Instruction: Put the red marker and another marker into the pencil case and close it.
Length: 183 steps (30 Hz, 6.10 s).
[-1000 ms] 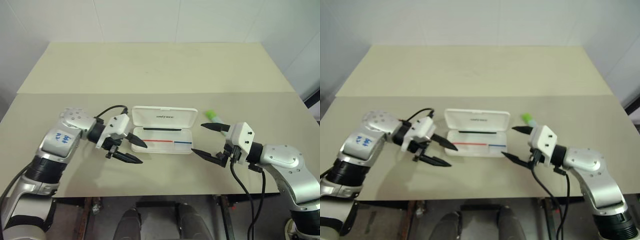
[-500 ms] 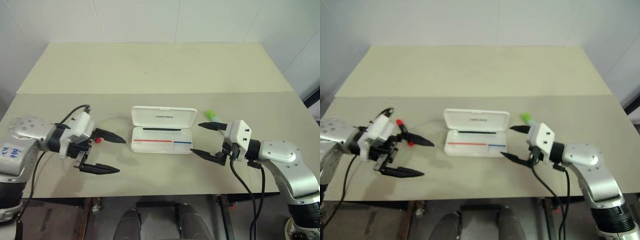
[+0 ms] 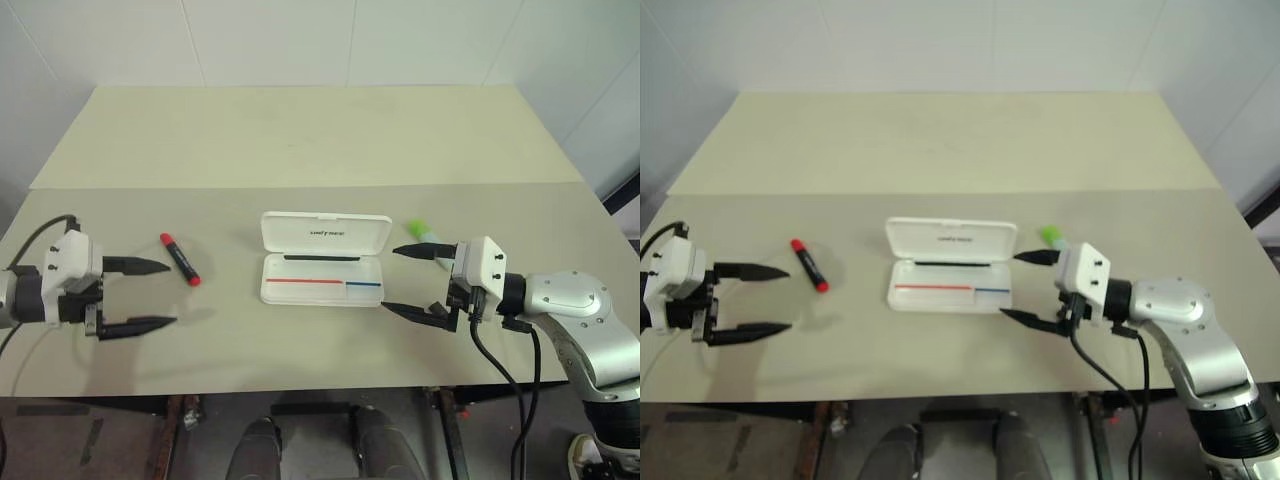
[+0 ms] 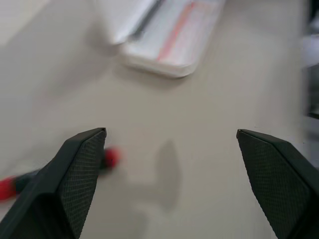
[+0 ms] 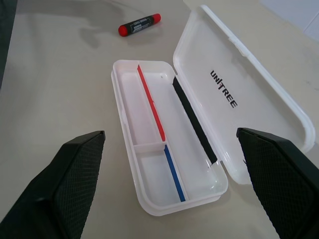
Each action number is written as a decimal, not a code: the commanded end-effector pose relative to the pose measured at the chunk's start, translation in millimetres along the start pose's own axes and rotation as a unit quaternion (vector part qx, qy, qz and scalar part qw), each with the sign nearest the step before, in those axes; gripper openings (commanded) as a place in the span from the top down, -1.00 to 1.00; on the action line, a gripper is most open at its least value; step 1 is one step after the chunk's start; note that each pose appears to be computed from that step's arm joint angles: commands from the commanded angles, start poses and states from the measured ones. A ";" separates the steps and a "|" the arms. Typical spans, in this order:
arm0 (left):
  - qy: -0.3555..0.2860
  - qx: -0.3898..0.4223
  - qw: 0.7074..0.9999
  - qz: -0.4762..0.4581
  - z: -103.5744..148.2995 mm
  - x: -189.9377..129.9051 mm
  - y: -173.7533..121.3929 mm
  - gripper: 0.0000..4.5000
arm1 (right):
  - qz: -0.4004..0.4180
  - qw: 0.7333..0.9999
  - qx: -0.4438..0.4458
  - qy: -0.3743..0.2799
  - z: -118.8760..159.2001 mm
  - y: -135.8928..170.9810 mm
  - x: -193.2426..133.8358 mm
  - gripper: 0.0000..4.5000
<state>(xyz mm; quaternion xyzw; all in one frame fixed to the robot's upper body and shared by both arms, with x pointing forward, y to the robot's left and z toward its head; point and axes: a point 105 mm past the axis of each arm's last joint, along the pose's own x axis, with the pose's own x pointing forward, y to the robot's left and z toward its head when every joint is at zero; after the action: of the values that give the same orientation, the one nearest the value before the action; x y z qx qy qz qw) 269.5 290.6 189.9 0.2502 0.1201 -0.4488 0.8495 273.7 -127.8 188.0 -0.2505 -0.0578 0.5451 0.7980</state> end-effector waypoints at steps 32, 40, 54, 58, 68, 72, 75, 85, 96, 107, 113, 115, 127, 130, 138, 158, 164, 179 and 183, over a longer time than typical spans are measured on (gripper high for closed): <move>-0.019 -0.306 0.851 0.427 9.6 68.6 -44.3 -0.99 | 0.031 0.999 -0.005 -0.006 13.7 11.2 -6.2 -1.00; -0.009 -0.339 0.801 0.493 5.3 62.5 -37.1 -0.99 | 0.035 0.999 -0.004 -0.006 15.1 12.0 -6.3 -1.00; 0.023 -0.382 0.775 0.503 -25.1 76.1 -26.9 -0.99 | 0.025 1.000 -0.005 -0.002 17.5 10.8 -8.6 -1.00; 0.018 -0.384 0.769 0.510 -28.3 79.9 -15.6 -0.99 | 0.019 1.000 -0.004 -0.001 17.9 11.4 -9.8 -1.00; -0.003 -0.402 0.755 0.518 -27.9 90.1 6.9 -0.99 | 0.011 1.000 -0.002 -0.003 19.4 12.6 -8.1 -1.00; 0.001 -0.413 0.750 0.516 -30.5 93.5 9.8 -0.82 | 0.008 1.000 -0.003 -0.005 20.0 11.9 -7.4 -1.00; 0.005 -0.412 0.754 0.512 -30.1 94.8 9.7 -0.41 | 0.006 1.000 -0.003 -0.006 20.5 11.2 -7.1 -1.00; 0.027 -0.421 0.750 0.509 -32.2 92.0 -0.3 0.73 | 0.000 1.000 -0.005 -0.012 21.5 9.7 -4.4 -1.00; -0.045 -0.290 0.809 0.509 -5.6 52.1 7.9 0.73 | -0.002 1.000 -0.002 -0.013 17.9 9.9 -2.4 -1.00; -0.116 -0.051 0.949 0.287 24.8 56.0 -48.6 0.73 | 0.004 1.000 -0.003 -0.019 13.7 7.6 4.3 -1.00; -0.119 0.048 0.985 0.119 12.4 54.7 -82.6 0.73 | 0.004 1.000 -0.018 -0.011 13.1 0.3 -0.5 -1.00; -0.120 0.057 0.985 0.111 9.5 53.1 -81.6 0.73 | 0.005 1.000 -0.021 -0.008 12.1 -0.8 -2.0 -1.00; -0.142 0.155 0.978 0.007 21.4 99.5 -49.5 0.73 | -0.031 0.999 -0.003 0.018 22.7 -0.9 -44.6 -1.00; -0.157 0.166 0.974 -0.006 31.5 112.0 -40.6 0.73 | -0.039 0.999 0.012 0.007 31.8 3.2 -49.2 -1.00; -0.187 0.168 0.965 -0.070 52.9 144.4 -37.4 0.73 | -0.042 0.998 0.023 -0.030 56.0 17.6 -45.3 -1.00; -0.191 0.174 0.957 -0.134 77.3 182.9 -44.1 0.73 | 0.011 0.996 0.032 -0.087 61.2 30.7 -18.2 -1.00; -0.185 0.176 0.958 -0.132 79.7 186.6 -43.1 0.73 | 0.028 0.995 0.028 -0.092 55.7 30.5 -13.2 -1.00; -0.126 0.192 0.962 -0.148 73.2 203.3 -51.8 0.73 | 0.031 0.994 0.024 -0.101 57.7 30.7 -6.4 -1.00; -0.123 0.200 0.962 -0.140 74.0 205.8 -49.6 0.73 | 0.027 0.994 0.024 -0.102 57.8 31.0 -6.1 -1.00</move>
<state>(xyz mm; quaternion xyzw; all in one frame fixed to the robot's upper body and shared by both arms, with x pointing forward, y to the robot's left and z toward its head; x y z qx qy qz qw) 341.4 86.4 138.7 0.3242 -0.0264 -0.6109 0.7218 228.4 -108.9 218.4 -0.1680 -0.0999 0.5887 0.7844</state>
